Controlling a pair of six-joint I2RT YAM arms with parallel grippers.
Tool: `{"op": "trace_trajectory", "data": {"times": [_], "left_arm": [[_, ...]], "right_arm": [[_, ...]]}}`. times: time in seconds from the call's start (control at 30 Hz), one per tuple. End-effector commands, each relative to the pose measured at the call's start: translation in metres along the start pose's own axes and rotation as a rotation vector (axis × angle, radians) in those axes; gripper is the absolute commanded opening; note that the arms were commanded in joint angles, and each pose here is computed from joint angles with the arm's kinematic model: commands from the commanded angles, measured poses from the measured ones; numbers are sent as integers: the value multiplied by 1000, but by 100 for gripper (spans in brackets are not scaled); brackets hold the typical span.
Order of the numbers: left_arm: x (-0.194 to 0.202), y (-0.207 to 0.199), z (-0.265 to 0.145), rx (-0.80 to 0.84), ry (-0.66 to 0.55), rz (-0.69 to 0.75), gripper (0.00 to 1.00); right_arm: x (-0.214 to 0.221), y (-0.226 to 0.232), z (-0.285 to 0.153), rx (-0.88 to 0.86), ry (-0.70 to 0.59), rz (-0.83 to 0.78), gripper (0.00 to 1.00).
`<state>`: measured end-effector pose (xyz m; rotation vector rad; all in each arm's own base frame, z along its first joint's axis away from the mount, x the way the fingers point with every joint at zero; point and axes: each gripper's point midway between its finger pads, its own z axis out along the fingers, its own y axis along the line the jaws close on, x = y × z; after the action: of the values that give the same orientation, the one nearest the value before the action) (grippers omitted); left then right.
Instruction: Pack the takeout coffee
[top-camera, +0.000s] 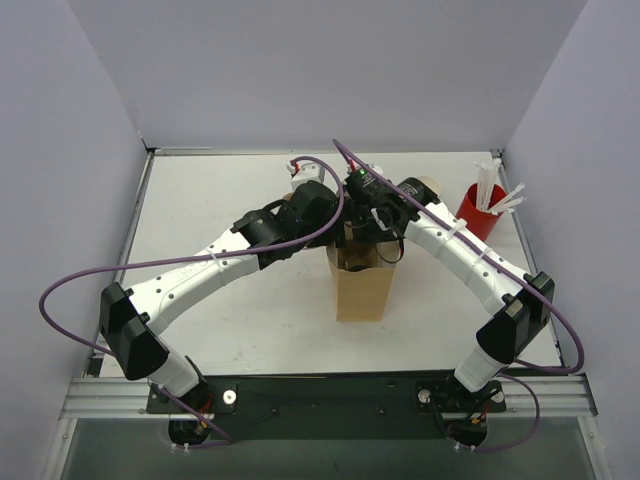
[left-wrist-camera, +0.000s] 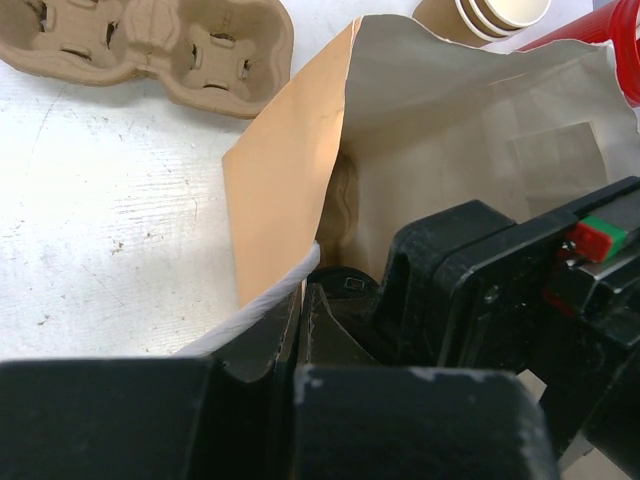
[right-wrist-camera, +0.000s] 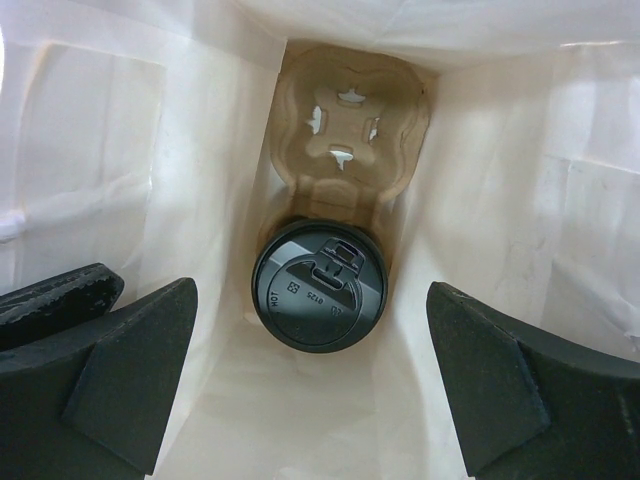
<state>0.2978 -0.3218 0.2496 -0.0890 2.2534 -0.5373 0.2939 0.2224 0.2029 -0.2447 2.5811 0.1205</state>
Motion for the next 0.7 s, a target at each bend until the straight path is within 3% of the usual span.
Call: {"op": "trace_trajectory", "data": {"times": [0.0,0.67], "left_arm": [[-13,-9,-2,32,-37,-9,0],[-13,-7,-3,25,-36,-6,0]], "right_arm": [[-6,-2,-16,-2,-21,-11,93],[-24,-17,-30,24,-94,14,93]]}}
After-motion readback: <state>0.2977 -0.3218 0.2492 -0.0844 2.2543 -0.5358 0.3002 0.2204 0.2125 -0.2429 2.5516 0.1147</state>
